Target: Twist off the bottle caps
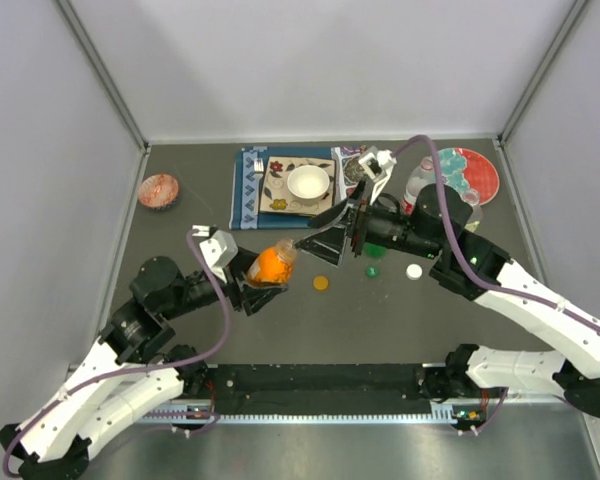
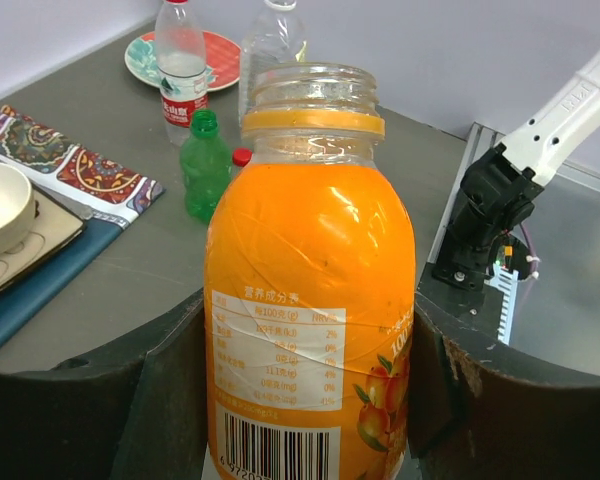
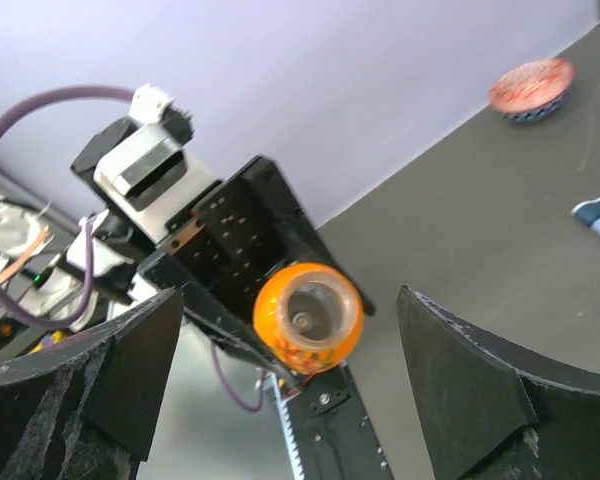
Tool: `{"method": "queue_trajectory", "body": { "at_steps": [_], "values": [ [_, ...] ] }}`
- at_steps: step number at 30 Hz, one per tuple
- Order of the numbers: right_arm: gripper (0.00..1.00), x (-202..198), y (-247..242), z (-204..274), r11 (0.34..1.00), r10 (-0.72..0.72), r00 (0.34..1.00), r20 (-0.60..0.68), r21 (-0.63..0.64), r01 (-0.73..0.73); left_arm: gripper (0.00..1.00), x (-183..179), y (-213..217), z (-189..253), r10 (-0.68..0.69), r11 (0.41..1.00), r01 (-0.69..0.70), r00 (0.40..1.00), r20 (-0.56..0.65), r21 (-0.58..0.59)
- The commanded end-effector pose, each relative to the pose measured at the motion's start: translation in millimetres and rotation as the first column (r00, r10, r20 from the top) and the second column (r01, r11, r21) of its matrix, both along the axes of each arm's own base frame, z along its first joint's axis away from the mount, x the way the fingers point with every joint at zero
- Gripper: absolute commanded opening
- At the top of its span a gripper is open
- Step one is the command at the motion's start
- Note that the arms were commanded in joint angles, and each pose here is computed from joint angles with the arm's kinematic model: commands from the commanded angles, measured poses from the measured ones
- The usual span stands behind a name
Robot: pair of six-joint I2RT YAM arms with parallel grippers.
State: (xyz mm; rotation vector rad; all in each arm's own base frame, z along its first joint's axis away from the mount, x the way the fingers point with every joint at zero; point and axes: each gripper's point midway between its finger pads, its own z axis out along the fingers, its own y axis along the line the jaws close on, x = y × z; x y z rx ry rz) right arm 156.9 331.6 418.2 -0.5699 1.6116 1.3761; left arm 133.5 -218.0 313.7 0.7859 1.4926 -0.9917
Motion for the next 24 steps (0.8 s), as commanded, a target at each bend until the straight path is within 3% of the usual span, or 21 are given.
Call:
{"method": "queue_trajectory", "body": {
  "at_steps": [1, 14, 22, 24],
  "values": [
    [0.88, -28.7, 12.0, 8.4, 0.984, 0.169, 0.986, -0.002, 0.049, -0.169, 0.39, 0.7, -12.9, 19.7, -0.052, 0.997, 0.054, 0.998, 0.037, -0.06],
    [0.81, -13.0, 24.4, -32.4, 0.991, 0.112, 0.992, -0.056, -0.065, -0.115, 0.39, 2.4, -19.8, 24.8, -0.074, 0.994, 0.076, 0.997, 0.027, -0.08],
    [0.6, -13.9, 30.3, -35.6, 0.988, 0.129, 0.99, -0.063, -0.074, -0.134, 0.4, 0.1, -21.0, 24.7, -0.088, 0.992, 0.09, 0.996, 0.026, -0.083],
    [0.5, -15.8, 32.1, -37.3, 0.986, 0.141, 0.988, -0.067, -0.078, -0.146, 0.4, 0.3, -21.6, 24.0, -0.09, 0.992, 0.091, 0.996, 0.025, -0.084]
  ]
}}
